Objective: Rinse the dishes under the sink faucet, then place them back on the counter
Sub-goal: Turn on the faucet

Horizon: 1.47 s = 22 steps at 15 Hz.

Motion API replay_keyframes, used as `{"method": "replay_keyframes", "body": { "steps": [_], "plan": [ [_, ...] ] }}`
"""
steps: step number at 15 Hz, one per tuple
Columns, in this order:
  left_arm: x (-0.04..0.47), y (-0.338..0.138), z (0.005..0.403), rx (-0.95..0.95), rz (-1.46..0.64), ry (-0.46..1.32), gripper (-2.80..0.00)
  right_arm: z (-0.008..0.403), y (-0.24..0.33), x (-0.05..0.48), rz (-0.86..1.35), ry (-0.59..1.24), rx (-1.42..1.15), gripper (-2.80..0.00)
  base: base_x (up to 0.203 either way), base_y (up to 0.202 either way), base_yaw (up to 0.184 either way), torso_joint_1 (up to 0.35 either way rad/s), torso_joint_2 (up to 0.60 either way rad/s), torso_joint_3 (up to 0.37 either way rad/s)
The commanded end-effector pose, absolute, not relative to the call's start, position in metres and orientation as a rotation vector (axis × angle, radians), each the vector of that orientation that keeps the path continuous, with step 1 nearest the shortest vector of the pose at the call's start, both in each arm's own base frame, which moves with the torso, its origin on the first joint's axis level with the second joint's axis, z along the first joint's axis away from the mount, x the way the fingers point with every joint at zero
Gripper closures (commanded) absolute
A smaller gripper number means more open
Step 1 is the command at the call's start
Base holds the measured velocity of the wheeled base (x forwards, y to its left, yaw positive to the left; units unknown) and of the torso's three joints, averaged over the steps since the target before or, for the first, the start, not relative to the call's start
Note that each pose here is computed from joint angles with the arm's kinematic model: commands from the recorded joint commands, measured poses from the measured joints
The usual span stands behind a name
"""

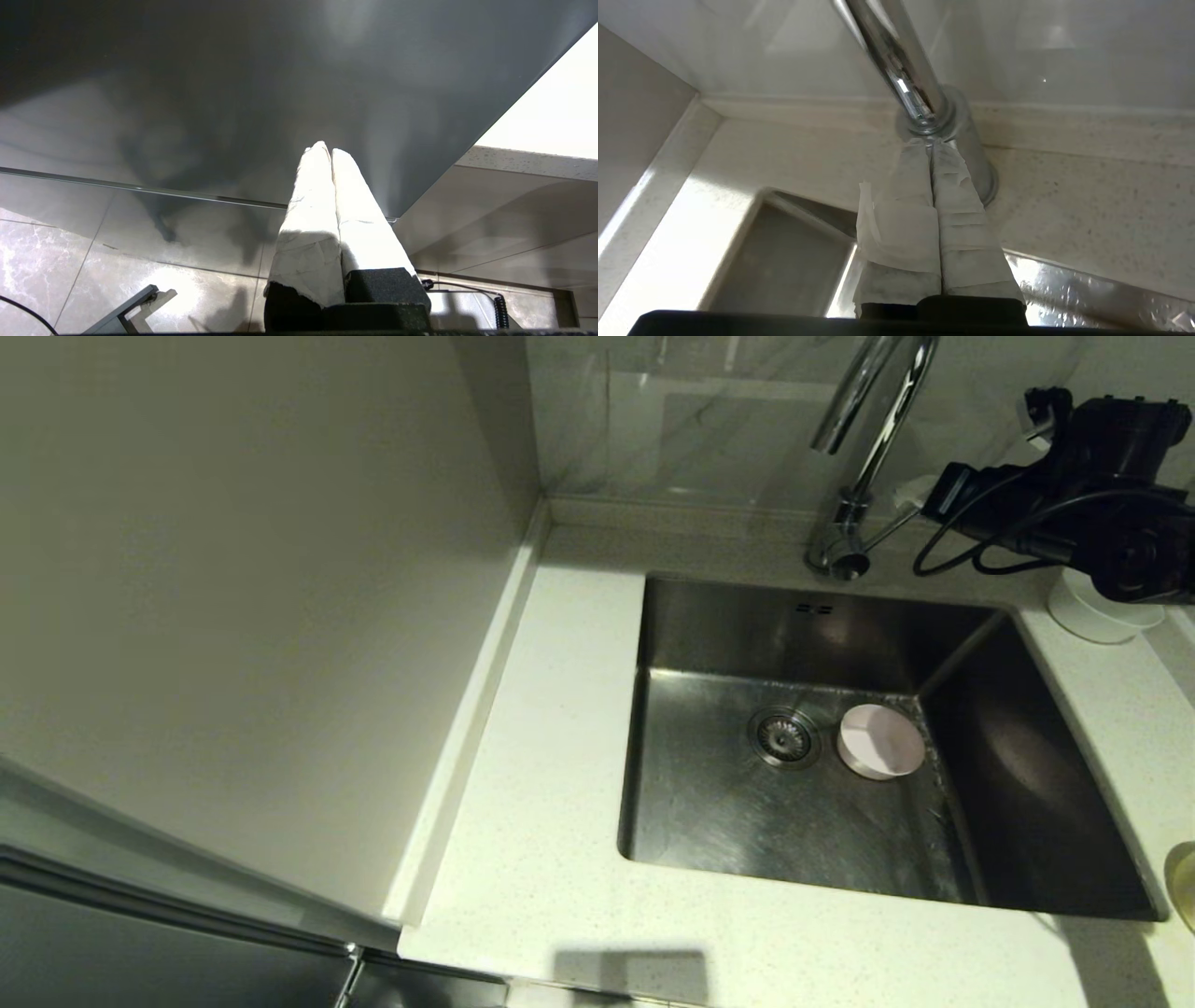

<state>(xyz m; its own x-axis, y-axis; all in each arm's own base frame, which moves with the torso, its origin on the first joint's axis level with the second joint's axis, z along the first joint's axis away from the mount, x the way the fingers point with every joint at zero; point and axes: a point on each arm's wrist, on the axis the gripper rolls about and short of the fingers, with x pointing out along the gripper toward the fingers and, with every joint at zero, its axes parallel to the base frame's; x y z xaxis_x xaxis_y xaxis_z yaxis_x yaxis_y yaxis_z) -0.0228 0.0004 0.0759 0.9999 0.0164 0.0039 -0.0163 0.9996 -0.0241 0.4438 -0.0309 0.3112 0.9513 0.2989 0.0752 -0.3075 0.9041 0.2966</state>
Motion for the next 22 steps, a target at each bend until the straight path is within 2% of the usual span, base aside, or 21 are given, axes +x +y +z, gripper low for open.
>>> {"method": "replay_keyframes", "body": {
  "steps": [1,6,14,20,22],
  "plan": [
    [-0.023,0.0,0.076,-0.025,0.017,-0.006,0.0,0.303,-0.031,0.449,0.311,-0.01,0.317,0.0,0.0,0.0,0.0,0.0,0.0,0.0],
    [-0.023,0.0,0.076,-0.025,0.017,-0.006,0.0,0.303,-0.037,0.448,0.301,-0.006,0.279,0.0,0.0,0.0,0.0,0.0,0.0,0.0],
    [-0.023,0.0,0.076,-0.025,0.017,-0.006,0.0,0.304,-0.061,0.435,0.41,0.06,0.159,0.0,0.0,0.0,0.0,0.0,0.0,0.0],
    [-0.023,0.0,0.076,-0.025,0.017,-0.006,0.0,0.305,-0.062,0.434,0.4,0.05,0.145,0.0,0.0,0.0,0.0,0.0,0.0,0.0],
    [-0.023,0.0,0.076,-0.025,0.017,-0.006,0.0,0.309,-0.064,0.431,0.326,0.039,0.087,0.0,0.0,0.0,0.0,0.0,0.0,0.0]
  ]
}}
